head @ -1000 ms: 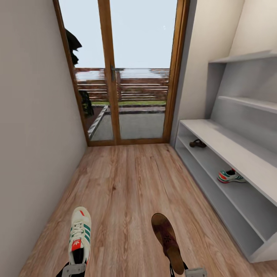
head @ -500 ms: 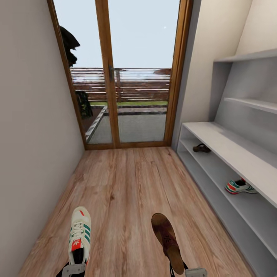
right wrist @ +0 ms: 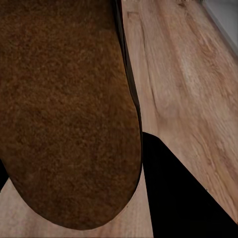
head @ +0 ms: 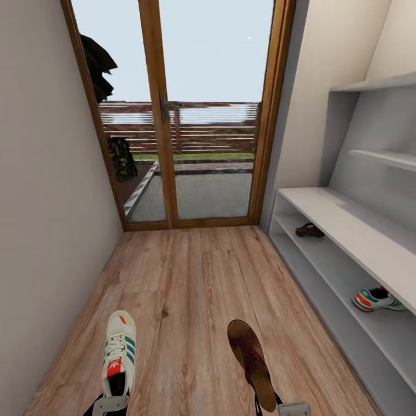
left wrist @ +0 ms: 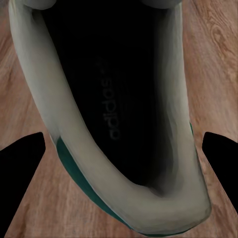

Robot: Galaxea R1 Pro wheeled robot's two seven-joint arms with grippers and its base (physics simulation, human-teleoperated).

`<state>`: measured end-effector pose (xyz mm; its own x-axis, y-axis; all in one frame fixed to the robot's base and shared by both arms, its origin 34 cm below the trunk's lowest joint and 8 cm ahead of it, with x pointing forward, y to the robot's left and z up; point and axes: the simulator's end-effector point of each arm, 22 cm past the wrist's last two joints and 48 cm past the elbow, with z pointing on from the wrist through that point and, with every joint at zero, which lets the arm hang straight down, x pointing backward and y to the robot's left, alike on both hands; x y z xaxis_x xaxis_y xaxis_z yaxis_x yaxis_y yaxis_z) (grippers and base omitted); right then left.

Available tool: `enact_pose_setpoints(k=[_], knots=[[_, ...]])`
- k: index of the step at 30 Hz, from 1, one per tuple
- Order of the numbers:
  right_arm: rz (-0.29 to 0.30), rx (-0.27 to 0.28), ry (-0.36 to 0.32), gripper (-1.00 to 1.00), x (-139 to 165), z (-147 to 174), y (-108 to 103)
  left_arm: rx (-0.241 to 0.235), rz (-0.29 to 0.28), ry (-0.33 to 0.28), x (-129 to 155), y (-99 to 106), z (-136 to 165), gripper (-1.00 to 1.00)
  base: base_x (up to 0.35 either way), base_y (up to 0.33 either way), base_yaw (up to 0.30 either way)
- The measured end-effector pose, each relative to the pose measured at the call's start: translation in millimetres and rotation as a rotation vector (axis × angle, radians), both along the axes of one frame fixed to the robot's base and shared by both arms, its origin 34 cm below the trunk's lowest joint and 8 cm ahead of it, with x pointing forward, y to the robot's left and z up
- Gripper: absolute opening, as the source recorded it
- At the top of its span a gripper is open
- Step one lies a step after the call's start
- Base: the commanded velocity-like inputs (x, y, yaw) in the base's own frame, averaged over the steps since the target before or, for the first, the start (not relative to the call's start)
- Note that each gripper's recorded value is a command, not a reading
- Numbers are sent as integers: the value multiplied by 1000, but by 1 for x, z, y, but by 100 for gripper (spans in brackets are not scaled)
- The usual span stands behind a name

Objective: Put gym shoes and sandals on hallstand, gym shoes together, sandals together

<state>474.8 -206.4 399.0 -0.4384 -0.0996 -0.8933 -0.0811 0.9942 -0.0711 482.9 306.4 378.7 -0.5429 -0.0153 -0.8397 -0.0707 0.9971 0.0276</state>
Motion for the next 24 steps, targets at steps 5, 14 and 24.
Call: enact_pose_setpoints(k=[5, 14, 24], knots=[[1, 1, 0, -100, 0, 0, 1, 0, -1, 1, 0, 0, 0, -100, 330, 0, 0], [1, 1, -1, -100, 0, 0, 1, -2, -1, 1, 0, -1, 0, -100, 331, 22, 0], [1, 2, -2, -100, 1, 1, 1, -2, -2, 1, 0, -2, -1, -100, 331, 74, 0]])
